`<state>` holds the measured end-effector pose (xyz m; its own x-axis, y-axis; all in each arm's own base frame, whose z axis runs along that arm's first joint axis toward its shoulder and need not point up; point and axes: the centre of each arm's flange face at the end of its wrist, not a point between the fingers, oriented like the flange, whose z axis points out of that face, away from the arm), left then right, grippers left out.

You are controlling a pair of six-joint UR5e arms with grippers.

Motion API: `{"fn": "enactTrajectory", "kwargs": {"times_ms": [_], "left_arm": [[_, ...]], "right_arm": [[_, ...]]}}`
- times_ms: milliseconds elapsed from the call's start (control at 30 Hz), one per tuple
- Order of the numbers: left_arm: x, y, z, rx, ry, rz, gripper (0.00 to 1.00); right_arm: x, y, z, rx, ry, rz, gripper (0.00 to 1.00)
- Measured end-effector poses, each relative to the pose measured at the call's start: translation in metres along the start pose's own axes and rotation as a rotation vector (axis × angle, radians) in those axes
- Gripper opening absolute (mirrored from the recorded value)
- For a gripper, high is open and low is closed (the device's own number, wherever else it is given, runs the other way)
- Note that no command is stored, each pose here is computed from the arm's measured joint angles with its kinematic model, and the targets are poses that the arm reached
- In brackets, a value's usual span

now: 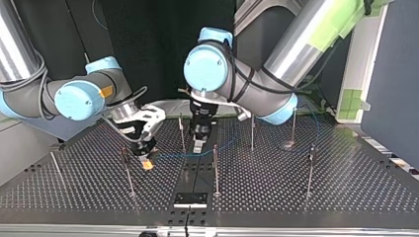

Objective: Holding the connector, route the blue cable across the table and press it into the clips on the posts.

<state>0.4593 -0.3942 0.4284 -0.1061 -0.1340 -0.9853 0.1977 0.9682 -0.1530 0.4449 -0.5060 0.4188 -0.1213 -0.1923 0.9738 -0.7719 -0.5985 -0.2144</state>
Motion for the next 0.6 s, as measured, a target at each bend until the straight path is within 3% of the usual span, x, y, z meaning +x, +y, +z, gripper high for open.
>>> {"fn": "enactTrajectory", "kwargs": {"times_ms": [333,600], "left_arm": [[-0.021,-0.009,0.016,-0.010,-0.042,-0.001,1.00],[-0.016,-0.019,0.036,-0.013,-0.040,0.005,1.00]], "right_arm": [[0.000,0.001,0.000,-0.001,0.000,0.000,0.00],[0.000,0.001,0.000,0.001,-0.001,0.000,0.00]]}}
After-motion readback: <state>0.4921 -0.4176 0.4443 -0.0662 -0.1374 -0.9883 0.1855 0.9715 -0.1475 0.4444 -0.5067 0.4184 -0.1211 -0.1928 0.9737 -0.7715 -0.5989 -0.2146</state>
